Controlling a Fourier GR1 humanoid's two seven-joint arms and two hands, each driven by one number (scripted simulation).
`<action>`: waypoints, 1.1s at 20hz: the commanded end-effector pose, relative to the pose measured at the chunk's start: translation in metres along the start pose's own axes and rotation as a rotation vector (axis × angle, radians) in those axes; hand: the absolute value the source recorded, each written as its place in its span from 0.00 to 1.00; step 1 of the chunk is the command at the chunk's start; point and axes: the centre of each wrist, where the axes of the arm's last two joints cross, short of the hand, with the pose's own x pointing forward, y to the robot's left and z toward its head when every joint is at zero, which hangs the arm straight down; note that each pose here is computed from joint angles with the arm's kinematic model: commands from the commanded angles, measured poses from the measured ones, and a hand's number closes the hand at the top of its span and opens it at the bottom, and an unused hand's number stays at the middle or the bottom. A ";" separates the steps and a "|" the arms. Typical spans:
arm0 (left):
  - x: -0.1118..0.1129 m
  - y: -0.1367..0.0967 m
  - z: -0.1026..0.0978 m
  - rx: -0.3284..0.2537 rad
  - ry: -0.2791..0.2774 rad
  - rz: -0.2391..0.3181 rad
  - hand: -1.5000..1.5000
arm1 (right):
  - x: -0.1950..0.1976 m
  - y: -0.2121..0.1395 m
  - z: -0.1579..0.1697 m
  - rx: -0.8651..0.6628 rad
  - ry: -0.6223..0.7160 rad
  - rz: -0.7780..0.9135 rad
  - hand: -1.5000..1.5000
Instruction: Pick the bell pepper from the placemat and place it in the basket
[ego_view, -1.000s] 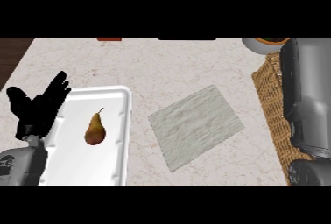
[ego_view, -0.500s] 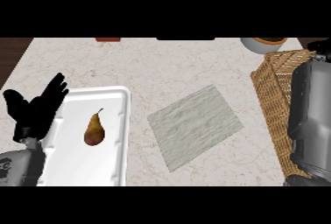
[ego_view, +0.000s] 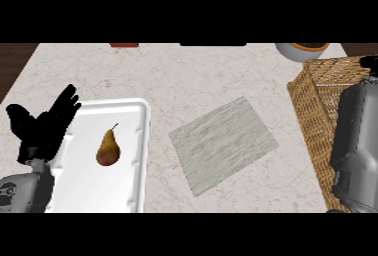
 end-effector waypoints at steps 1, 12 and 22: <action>-0.014 0.008 0.007 -0.017 0.017 0.002 0.50 | -0.006 -0.009 -0.008 -0.087 0.168 -0.142 0.00; -0.010 0.014 0.004 0.026 0.023 -0.010 0.50 | -0.029 -0.097 -0.034 -0.246 0.324 -0.409 0.00; -0.022 0.012 0.010 0.020 0.030 -0.009 0.50 | -0.104 -0.161 -0.017 -0.064 0.303 -0.382 0.00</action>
